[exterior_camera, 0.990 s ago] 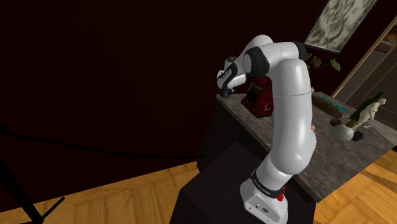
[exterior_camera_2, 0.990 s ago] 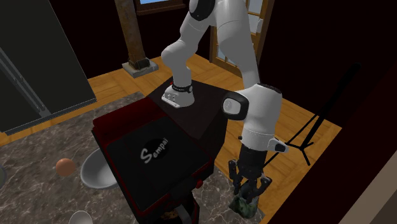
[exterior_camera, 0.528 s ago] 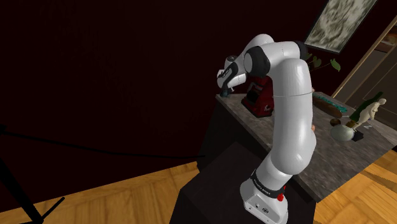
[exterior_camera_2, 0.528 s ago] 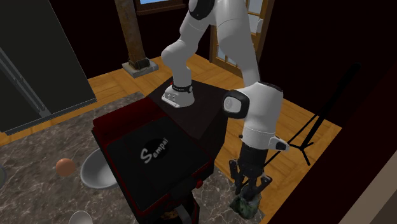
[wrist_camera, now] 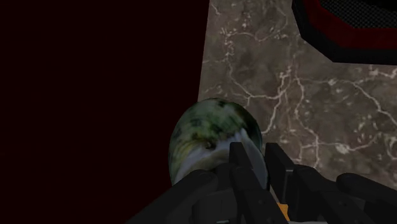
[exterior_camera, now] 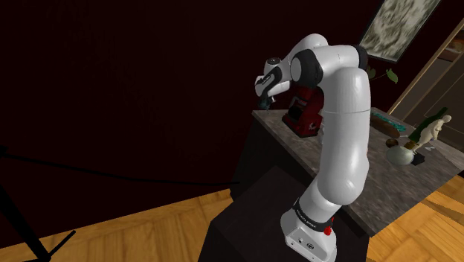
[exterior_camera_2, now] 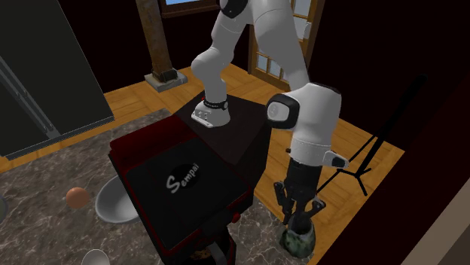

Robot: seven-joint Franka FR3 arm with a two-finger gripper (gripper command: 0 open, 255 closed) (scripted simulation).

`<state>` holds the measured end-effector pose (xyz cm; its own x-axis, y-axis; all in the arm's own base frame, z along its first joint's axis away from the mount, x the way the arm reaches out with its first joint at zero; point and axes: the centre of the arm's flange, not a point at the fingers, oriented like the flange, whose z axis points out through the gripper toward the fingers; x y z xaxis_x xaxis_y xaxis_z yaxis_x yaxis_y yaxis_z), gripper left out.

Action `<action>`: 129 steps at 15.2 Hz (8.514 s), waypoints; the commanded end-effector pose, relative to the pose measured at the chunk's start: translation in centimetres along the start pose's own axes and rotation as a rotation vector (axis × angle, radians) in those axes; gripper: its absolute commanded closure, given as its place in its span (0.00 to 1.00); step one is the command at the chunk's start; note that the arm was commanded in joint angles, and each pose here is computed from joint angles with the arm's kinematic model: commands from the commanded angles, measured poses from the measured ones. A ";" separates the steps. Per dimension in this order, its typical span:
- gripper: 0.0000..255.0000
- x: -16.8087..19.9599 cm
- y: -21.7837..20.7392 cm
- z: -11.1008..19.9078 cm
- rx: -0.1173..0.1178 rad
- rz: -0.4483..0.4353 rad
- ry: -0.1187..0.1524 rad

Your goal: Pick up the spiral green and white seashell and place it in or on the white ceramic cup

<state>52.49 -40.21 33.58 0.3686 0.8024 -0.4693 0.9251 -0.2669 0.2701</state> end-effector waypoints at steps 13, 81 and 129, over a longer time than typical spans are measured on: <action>1.00 -3.6 2.0 -6.3 0.000 0.000 0.000; 1.00 -29.6 -17.9 -9.6 -0.119 -0.433 0.586; 1.00 -20.6 -35.2 7.1 -0.400 -0.359 0.768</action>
<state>12.96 -51.11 27.83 -0.2266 0.9719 0.0630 0.8183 0.1549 0.5535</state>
